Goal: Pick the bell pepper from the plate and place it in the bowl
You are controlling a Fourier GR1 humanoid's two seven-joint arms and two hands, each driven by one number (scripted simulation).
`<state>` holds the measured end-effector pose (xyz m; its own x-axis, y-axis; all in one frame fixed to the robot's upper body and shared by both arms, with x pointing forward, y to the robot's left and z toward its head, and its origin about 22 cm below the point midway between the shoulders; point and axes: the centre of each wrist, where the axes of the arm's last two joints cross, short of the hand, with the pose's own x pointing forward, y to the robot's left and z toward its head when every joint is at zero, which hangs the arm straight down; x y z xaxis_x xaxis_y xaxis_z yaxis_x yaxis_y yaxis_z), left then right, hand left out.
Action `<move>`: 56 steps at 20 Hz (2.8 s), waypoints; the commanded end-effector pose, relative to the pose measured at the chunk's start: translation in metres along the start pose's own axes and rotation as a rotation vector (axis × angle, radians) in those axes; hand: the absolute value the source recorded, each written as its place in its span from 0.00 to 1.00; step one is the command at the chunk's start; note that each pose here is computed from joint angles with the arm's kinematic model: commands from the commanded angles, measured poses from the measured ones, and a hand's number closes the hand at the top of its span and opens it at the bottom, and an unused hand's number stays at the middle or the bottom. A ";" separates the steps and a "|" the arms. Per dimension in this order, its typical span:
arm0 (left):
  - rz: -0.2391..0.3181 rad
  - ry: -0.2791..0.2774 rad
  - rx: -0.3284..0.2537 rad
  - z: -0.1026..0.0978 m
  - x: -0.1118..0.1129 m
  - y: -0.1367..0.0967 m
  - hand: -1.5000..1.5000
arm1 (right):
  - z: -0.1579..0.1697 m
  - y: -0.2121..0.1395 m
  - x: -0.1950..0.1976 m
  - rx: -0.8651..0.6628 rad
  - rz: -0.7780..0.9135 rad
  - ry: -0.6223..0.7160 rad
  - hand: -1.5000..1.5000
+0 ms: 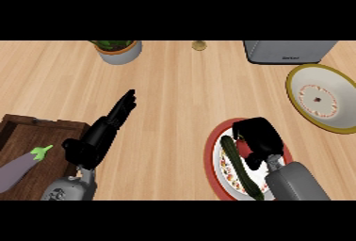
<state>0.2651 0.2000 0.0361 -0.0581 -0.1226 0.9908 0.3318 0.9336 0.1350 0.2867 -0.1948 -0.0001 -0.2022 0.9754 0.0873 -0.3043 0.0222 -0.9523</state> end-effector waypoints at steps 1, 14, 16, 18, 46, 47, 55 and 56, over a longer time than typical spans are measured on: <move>-0.008 0.006 -0.009 0.013 -0.010 0.010 0.50 | -0.004 -0.009 0.013 -0.036 0.008 -0.010 1.00; -0.004 0.014 -0.008 0.011 -0.010 -0.002 0.50 | -0.006 -0.034 -0.059 -0.175 -0.008 0.177 1.00; -0.013 -0.002 0.001 0.004 -0.003 -0.007 0.50 | 0.006 -0.056 -0.054 -0.268 -0.034 0.178 1.00; -0.011 -0.004 0.019 0.003 -0.006 0.007 0.50 | 0.006 -0.078 -0.051 -0.411 -0.129 0.161 1.00; 0.003 -0.003 -0.028 -0.001 -0.004 0.008 0.50 | -0.011 -0.112 -0.220 -0.531 -0.189 0.481 1.00; -0.009 -0.003 -0.026 -0.010 0.001 -0.003 0.50 | -0.005 -0.121 -0.231 -0.474 -0.246 0.498 1.00; -0.018 -0.022 -0.047 -0.010 0.002 -0.004 0.50 | 0.003 -0.105 -0.259 -0.356 -0.458 0.337 0.00; -0.013 -0.015 -0.046 -0.002 0.003 -0.018 0.50 | -0.001 -0.107 -0.257 -0.407 -0.478 0.344 0.00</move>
<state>0.2669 0.1932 0.0385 -0.0771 -0.1241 0.9893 0.3706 0.9176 0.1440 0.3722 -0.4377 0.0786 0.2490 0.8736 0.4182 0.0809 0.4115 -0.9078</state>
